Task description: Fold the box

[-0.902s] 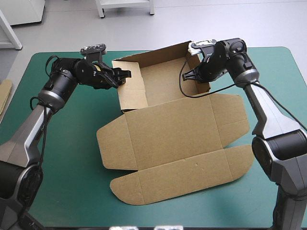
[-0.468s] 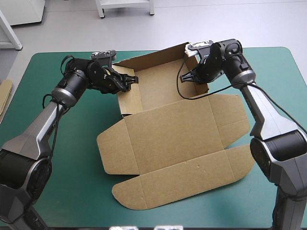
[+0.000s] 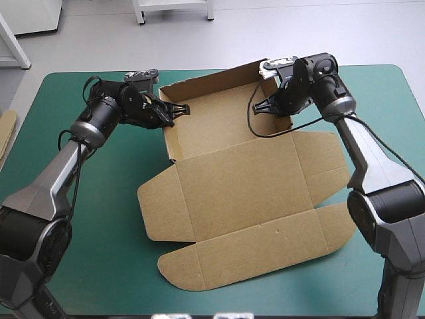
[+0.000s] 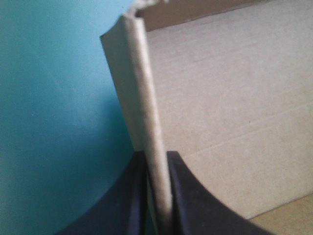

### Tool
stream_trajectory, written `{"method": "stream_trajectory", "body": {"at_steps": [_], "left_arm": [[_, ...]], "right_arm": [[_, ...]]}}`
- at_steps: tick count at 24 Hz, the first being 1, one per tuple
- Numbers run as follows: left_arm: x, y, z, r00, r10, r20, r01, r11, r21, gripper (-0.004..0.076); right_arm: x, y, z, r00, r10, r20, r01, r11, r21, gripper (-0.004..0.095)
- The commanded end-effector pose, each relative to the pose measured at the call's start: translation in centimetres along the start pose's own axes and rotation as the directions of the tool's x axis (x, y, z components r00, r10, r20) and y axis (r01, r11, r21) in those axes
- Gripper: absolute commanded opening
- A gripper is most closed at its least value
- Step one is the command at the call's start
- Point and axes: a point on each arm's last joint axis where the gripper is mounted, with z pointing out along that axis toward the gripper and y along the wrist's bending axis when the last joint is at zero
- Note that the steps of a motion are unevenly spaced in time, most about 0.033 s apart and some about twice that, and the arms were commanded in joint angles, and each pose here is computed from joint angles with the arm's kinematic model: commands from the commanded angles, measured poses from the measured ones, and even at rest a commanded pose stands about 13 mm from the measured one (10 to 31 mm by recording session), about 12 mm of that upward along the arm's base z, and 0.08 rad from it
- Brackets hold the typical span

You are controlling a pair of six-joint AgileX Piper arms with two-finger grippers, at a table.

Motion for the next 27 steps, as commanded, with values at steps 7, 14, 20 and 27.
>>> {"method": "stream_trajectory", "body": {"at_steps": [7, 14, 20, 27], "left_arm": [[-1.3, -1.7, -3.1, 0.989, -0.020, 0.149, 0.004, 0.994, 0.106, -0.0008], [-1.7, -0.6, -3.5, 0.990, 0.042, 0.135, -0.037, 0.998, -0.043, -0.0008], [-1.9, -0.1, -1.7, 0.997, 0.074, -0.024, -0.076, 0.988, -0.133, -0.0008], [-2.0, 0.1, -0.4, 0.997, 0.075, -0.032, -0.079, 0.987, -0.139, -0.0008]], "right_arm": [[-0.6, 0.6, -3.7, 0.994, 0.005, 0.105, -0.002, 1.000, -0.028, 0.0001], [-0.1, 0.7, -3.6, 0.998, 0.025, 0.053, -0.025, 1.000, 0.001, 0.0001], [0.5, 1.1, -2.4, 1.000, 0.030, 0.007, -0.030, 1.000, -0.001, 0.0001], [2.5, 1.1, 0.4, 0.993, 0.033, -0.115, -0.033, 0.999, 0.007, 0.0001]]}}
